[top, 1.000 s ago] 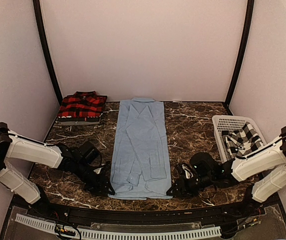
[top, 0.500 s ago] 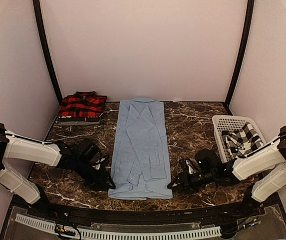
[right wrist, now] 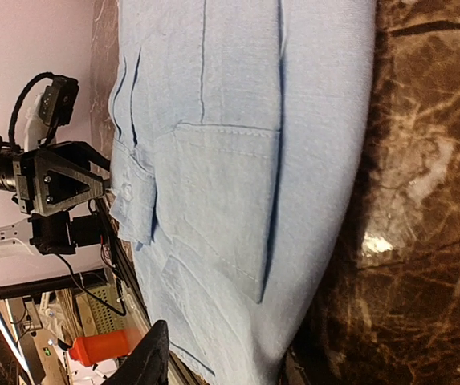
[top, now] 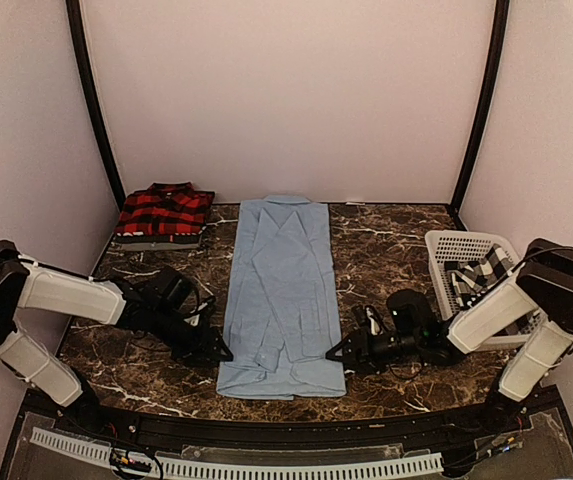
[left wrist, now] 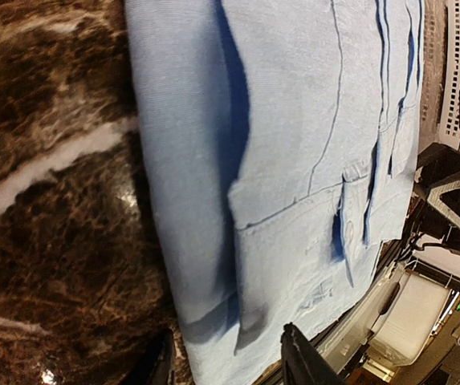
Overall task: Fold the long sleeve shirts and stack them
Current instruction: Pick up the rectangle-folded shirt from the center of the board.
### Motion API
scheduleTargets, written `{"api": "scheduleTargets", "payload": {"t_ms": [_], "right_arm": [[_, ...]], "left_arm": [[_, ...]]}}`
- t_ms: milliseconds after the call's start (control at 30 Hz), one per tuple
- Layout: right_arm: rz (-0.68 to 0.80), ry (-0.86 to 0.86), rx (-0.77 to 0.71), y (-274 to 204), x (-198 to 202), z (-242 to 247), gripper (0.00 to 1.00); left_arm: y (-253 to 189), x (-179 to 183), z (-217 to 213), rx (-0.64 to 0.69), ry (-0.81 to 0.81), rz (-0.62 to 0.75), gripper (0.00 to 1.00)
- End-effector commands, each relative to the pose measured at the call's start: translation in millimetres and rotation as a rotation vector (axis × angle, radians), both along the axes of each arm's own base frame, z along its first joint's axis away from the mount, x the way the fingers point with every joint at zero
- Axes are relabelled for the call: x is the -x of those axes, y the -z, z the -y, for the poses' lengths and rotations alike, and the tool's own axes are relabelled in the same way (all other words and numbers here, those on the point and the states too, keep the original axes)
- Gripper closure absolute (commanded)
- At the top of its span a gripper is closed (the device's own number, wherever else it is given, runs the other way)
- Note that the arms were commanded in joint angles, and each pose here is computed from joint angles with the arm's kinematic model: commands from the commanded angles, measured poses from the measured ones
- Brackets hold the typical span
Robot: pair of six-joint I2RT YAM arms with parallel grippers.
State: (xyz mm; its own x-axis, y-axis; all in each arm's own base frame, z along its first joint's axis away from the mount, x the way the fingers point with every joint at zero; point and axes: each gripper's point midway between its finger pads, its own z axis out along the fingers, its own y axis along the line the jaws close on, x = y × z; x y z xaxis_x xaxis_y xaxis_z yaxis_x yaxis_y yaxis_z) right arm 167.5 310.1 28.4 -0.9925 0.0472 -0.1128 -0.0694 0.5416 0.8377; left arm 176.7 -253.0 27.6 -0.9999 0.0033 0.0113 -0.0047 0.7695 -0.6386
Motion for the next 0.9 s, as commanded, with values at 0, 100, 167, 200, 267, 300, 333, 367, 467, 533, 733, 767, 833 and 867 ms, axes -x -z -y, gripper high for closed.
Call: {"api": "scheduleTargets", "payload": {"t_ms": [0,100,167,200,267,300,333,367,467,533,733,767,833,867], "right_arm": [[-0.067,0.042,0.067,28.4,0.6,10.9,0.58],[-0.076,0.053,0.054,29.5,-1.2,9.1,0.6],[-0.079,0.055,0.045,29.2,-2.7,7.3,0.61],[-0.076,0.056,0.04,28.2,-4.0,5.8,0.61],[-0.071,0.056,0.033,26.4,-7.0,2.6,0.62],[-0.071,0.056,0.031,26.2,-8.1,1.6,0.64],[-0.07,0.056,0.027,25.5,-9.2,0.2,0.66],[-0.07,0.056,0.023,24.9,-9.8,-0.7,0.68],[-0.075,0.059,0.015,23.6,-9.8,-1.4,0.73],[-0.076,0.062,0.012,22.7,-9.7,-0.5,0.76],[-0.054,0.054,-0.008,14.4,-11.7,-3.5,0.92],[-0.047,0.05,-0.013,12.1,-12.4,-4.6,0.95],[-0.029,0.042,-0.014,8.3,-14.5,-6.6,1.0],[-0.022,0.038,-0.013,6.8,-15.1,-7.2,1.0]], "left_arm": [[11.4,1.5,-0.6,-0.014,0.019,-0.02,0.58],[12.1,2.7,1.8,-0.002,0.019,-0.036,0.64],[12.5,4.1,2.4,0.005,0.019,-0.047,0.68],[11.4,4.7,3.5,0.014,0.021,-0.05,0.7],[9.1,5.9,6.2,0.03,0.024,-0.06,0.73],[8.3,6.2,7.1,0.036,0.023,-0.065,0.75],[6.8,6.0,8.8,0.047,0.023,-0.07,0.76],[5.8,6.1,9.8,0.052,0.023,-0.072,0.78],[-0.5,5.9,14.1,0.082,0.022,-0.079,0.81],[-5.6,5.2,16.8,0.105,0.019,-0.081,0.83],[-23.0,1.4,26.4,0.173,0.02,-0.078,0.91],[-27.0,0.6,27.6,0.183,0.022,-0.072,0.91],[-33.0,-1.1,28.6,0.2,0.018,-0.069,0.93],[-35.1,-1.4,29.1,0.206,0.014,-0.071,0.94]]}}
